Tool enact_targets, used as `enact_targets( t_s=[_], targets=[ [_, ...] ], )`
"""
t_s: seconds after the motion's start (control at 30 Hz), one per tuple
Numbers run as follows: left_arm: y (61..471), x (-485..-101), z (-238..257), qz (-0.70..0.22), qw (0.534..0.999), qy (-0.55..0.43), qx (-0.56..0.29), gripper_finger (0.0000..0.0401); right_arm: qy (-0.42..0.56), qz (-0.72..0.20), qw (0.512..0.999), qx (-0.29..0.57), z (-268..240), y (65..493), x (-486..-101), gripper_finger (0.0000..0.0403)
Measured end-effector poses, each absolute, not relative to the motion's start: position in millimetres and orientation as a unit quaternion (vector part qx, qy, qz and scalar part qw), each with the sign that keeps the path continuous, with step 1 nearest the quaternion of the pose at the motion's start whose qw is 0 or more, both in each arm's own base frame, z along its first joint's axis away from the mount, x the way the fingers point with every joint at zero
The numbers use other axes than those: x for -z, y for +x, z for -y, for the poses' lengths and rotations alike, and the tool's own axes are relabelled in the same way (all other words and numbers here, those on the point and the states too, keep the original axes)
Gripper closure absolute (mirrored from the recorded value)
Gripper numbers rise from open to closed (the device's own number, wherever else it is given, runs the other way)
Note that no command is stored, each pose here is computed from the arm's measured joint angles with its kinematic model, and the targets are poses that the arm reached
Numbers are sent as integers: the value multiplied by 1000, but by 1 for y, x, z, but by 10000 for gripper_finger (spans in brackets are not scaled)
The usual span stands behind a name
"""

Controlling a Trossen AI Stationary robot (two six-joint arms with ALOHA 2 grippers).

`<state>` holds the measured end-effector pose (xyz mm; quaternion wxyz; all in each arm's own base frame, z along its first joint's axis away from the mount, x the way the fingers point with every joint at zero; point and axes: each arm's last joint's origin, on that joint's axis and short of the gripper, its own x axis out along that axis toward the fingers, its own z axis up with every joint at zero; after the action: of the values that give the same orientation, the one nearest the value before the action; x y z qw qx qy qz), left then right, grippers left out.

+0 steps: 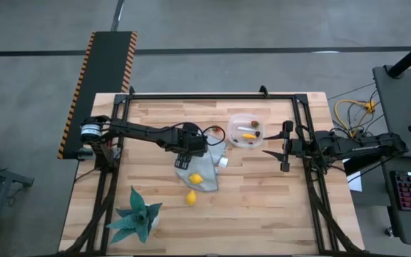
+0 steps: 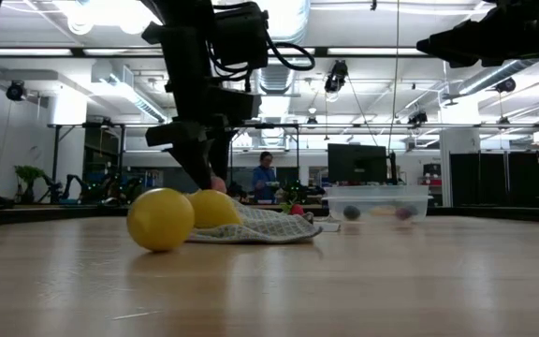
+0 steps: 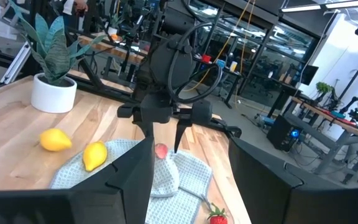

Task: Pick and placing Produce into tupperware
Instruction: Put the pink peach into the transparent bin

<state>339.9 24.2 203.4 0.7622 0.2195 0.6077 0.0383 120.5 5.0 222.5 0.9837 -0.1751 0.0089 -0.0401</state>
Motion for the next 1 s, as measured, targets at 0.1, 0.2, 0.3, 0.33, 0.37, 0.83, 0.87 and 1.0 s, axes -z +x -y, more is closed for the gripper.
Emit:
enact_targets(
  t_s=[0.1, 0.2, 0.3, 0.33, 0.37, 0.83, 0.87, 1.0],
  targets=[
    [340, -203, -24, -608, 762, 219, -37, 181, -175, -10, 984, 44, -5, 120, -223, 204],
    [340, -203, -24, -607, 765, 213, -29, 203, -175, -11, 983, 52, -4, 120, -222, 204],
    [340, -203, -23, -607, 766, 211, -26, 230, -175, -11, 983, 52, -4, 120, -222, 204],
    [340, -203, -23, -607, 766, 211, -26, 239, -175, -11, 983, 52, -4, 120, -222, 204],
    [340, -203, -23, -607, 766, 211, -26, 248, -175, -11, 983, 52, -4, 120, -222, 204],
    [339, -201, -24, -609, 763, 214, -27, 363, -175, -11, 983, 52, -4, 120, -222, 204],
    [339, -202, -24, -609, 763, 215, -27, 364, -175, -11, 983, 52, -4, 120, -222, 204],
    [341, -205, -24, -606, 762, 227, -25, 366, -175, -11, 983, 52, -4, 120, -222, 204]
  ],
)
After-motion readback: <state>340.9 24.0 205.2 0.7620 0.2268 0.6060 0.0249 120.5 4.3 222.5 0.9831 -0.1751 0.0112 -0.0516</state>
